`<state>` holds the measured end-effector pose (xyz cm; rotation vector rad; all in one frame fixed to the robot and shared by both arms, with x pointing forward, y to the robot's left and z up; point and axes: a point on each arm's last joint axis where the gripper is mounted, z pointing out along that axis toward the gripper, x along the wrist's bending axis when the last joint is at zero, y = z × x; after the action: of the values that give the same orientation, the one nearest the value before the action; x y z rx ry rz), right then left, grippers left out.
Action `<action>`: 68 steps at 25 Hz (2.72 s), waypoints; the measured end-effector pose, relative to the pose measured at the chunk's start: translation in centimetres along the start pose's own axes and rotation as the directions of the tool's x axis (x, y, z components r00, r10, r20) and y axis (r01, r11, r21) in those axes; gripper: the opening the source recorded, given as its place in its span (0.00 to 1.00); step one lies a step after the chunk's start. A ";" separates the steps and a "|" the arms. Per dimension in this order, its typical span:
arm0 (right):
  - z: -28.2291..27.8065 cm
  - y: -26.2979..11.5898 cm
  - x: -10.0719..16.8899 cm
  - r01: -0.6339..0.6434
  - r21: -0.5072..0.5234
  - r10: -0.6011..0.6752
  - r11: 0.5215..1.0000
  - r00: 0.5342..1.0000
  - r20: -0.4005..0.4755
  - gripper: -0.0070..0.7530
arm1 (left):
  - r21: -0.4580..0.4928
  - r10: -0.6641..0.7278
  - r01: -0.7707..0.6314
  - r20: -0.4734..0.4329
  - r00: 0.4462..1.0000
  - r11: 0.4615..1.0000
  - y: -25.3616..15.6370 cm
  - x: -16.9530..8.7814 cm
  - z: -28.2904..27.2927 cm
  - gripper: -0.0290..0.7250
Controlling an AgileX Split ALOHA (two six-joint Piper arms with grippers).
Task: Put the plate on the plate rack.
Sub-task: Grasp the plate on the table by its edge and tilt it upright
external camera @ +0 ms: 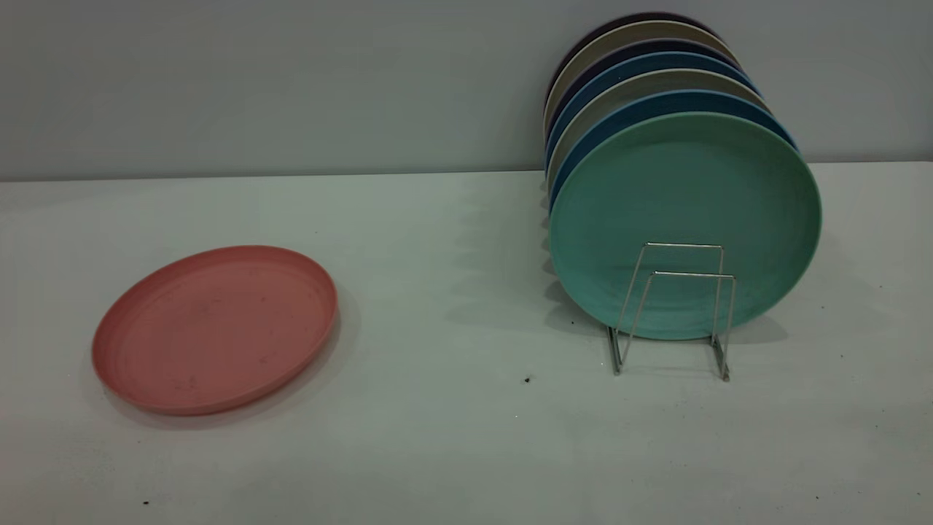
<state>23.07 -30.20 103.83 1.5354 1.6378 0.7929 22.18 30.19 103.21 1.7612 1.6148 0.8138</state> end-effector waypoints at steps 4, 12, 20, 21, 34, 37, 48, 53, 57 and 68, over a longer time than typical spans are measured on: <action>0.0 0.0 0.0 0.000 0.000 0.000 1.000 1.000 0.000 0.32 | 0.000 0.000 0.000 0.000 1.000 1.000 0.0 0.0 0.0 0.61; 0.0 0.0 0.0 0.000 0.000 0.000 1.000 1.000 0.000 0.32 | 0.000 0.000 0.000 0.000 1.000 1.000 0.0 0.0 0.0 0.61; 0.0 0.0 0.0 0.000 0.000 0.000 1.000 1.000 0.000 0.32 | 0.000 0.000 0.000 0.000 1.000 1.000 0.0 0.0 0.0 0.61; 0.0 0.0 0.0 0.000 0.000 0.000 1.000 1.000 0.000 0.32 | 0.000 0.000 0.000 0.000 1.000 1.000 0.0 0.0 0.0 0.61; 0.0 0.0 0.0 0.000 0.000 0.000 1.000 1.000 0.000 0.32 | -0.002 0.031 -0.030 0.039 0.999 1.000 0.0 0.1 0.0 0.61; 0.0 0.0 0.0 0.013 -0.003 -0.013 1.000 1.000 -0.021 0.32 | -0.005 0.051 -0.051 0.066 0.997 0.999 0.0 0.1 0.0 0.61; 0.0 0.0 -0.1 0.066 -0.017 -0.068 0.998 0.992 -0.110 0.32 | -0.010 0.086 -0.085 0.110 0.990 0.996 0.0 0.2 0.0 0.61; -0.1 0.2 0.0 0.096 -0.044 -0.102 0.994 0.977 -0.186 0.32 | 0.001 0.001 -0.001 0.106 0.994 1.000 1.1 0.2 0.2 0.61; 0.3 2.0 0.1 0.104 -0.047 -0.111 0.994 0.973 -0.205 0.32 | 0.023 -0.098 0.097 0.036 0.995 0.995 3.4 0.6 1.4 0.61; 6.7 10.5 2.5 0.165 0.117 -0.125 0.979 0.947 -0.296 0.32 | 0.227 -0.034 0.073 -0.171 0.985 0.971 8.5 1.2 9.9 0.61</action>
<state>34.36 -27.08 108.82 1.4232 2.0337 0.8664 35.31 30.43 103.70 1.8388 1.9272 0.7902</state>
